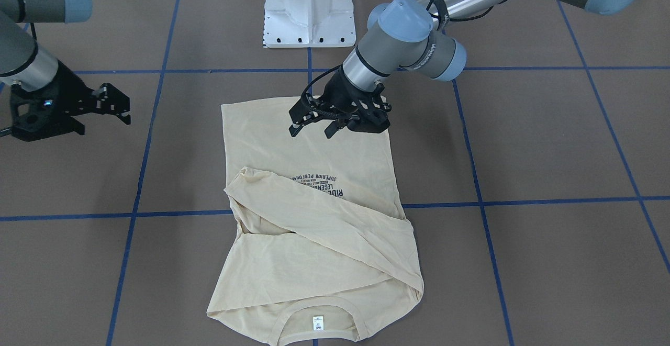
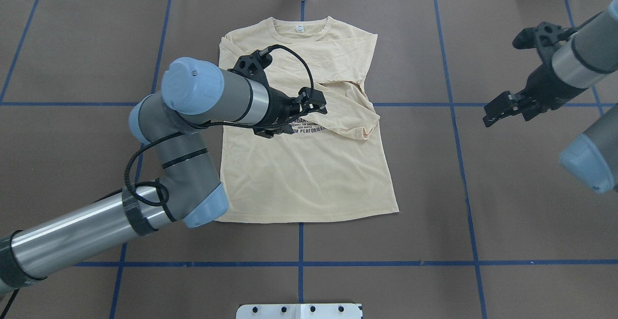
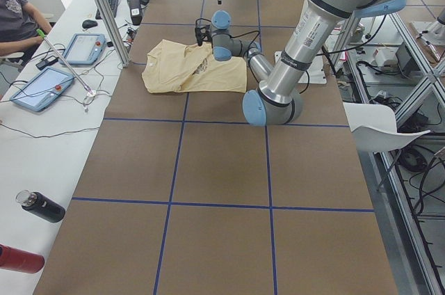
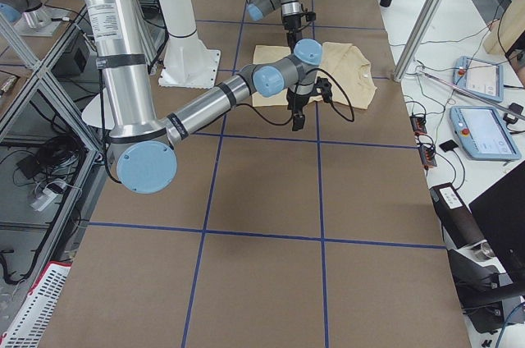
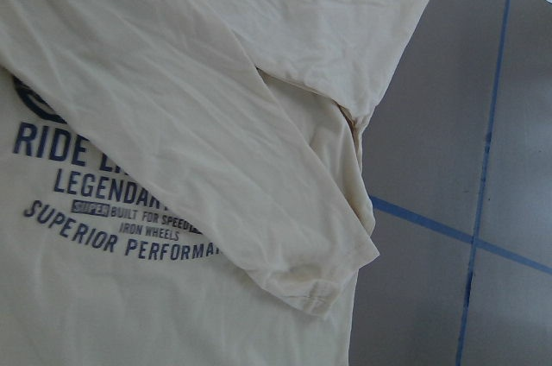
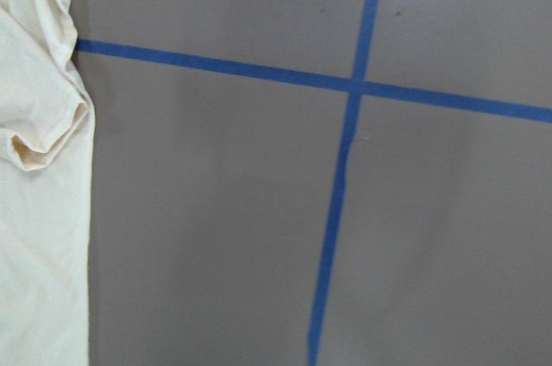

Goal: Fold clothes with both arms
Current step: 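Release the sleeve with the left gripper while the right gripper moves to the hem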

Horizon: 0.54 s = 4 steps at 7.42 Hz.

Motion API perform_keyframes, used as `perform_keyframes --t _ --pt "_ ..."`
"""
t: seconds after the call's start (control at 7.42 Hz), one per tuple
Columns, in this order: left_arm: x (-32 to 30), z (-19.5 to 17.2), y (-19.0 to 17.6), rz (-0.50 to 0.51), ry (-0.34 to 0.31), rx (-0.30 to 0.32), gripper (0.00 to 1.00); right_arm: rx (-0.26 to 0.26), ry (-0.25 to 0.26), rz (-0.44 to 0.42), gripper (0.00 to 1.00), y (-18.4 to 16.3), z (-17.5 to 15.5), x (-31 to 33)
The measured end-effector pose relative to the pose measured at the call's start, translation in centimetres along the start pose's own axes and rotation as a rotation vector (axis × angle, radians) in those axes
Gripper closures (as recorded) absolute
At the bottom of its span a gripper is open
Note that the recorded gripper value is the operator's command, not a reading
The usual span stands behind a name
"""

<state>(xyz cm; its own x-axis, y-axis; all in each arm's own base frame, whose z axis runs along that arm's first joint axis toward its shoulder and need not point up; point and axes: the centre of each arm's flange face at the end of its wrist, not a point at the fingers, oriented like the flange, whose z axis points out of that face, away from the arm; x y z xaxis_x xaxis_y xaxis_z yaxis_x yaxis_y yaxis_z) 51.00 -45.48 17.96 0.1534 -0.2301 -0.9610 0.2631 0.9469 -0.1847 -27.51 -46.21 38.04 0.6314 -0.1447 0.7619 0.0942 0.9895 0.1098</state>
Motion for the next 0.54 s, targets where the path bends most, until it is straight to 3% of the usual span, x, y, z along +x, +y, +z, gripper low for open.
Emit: perform_keyframes --t 0.27,0.54 --pt "-2.1 -4.8 0.8 -0.004 -0.044 0.021 0.0 0.027 -0.017 0.03 0.0 3.3 4.6 -6.2" --pt "-2.2 -7.5 1.5 -0.017 -0.086 0.037 0.0 0.009 -0.032 0.001 0.01 5.1 7.8 -10.9"
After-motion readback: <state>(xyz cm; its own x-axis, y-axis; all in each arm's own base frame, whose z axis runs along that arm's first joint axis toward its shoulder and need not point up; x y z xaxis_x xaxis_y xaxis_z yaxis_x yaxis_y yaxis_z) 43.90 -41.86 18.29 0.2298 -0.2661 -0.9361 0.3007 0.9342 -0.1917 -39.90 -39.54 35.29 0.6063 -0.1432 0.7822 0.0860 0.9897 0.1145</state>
